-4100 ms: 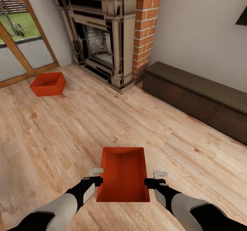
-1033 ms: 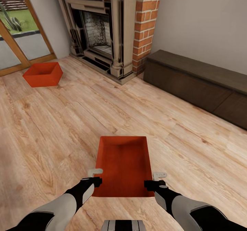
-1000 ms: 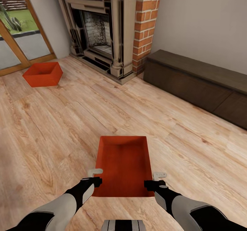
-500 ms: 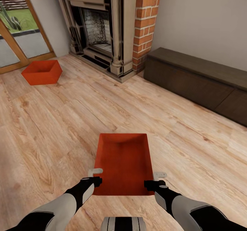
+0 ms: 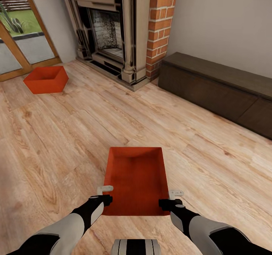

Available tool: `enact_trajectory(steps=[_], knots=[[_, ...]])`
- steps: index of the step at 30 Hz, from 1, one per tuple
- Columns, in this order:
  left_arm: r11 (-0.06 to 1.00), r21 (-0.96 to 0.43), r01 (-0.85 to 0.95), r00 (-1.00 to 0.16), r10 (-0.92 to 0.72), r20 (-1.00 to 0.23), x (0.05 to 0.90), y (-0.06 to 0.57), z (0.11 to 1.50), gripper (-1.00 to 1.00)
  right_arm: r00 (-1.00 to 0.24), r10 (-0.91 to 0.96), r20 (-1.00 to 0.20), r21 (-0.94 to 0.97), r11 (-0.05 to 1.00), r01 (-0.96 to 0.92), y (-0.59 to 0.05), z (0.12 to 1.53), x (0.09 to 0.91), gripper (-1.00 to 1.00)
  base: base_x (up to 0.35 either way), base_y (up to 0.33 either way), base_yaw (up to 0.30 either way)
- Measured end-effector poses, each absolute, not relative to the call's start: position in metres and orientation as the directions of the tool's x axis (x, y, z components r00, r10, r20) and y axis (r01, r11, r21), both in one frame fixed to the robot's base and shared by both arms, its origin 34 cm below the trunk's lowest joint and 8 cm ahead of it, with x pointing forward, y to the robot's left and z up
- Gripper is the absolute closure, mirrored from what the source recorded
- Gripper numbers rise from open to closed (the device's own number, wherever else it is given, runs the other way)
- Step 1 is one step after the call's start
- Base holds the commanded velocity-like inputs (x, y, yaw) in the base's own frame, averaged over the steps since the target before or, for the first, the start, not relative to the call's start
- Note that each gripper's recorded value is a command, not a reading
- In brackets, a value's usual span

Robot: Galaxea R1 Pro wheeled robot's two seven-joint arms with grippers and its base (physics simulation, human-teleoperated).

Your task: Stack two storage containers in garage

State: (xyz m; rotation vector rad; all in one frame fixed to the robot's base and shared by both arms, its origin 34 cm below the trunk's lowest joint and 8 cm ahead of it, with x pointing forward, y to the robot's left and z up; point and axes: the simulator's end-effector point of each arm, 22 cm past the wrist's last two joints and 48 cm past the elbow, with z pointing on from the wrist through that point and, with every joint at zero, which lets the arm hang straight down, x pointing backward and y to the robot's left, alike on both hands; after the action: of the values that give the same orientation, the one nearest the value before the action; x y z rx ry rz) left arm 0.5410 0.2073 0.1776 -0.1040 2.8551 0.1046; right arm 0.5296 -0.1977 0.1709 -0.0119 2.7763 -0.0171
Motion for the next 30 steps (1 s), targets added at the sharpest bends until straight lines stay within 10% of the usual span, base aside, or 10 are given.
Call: enact_trajectory(steps=[30], knots=[[0.995,0.057,-0.084,-0.957,-0.064,-0.283,0.5418,0.2041,0.1782,-1.00,-0.934,-0.009,-0.358,-0.020,1.000,-0.002,-0.1993,0.1710,0.5300,-1.00,0.000,0.000,0.000]])
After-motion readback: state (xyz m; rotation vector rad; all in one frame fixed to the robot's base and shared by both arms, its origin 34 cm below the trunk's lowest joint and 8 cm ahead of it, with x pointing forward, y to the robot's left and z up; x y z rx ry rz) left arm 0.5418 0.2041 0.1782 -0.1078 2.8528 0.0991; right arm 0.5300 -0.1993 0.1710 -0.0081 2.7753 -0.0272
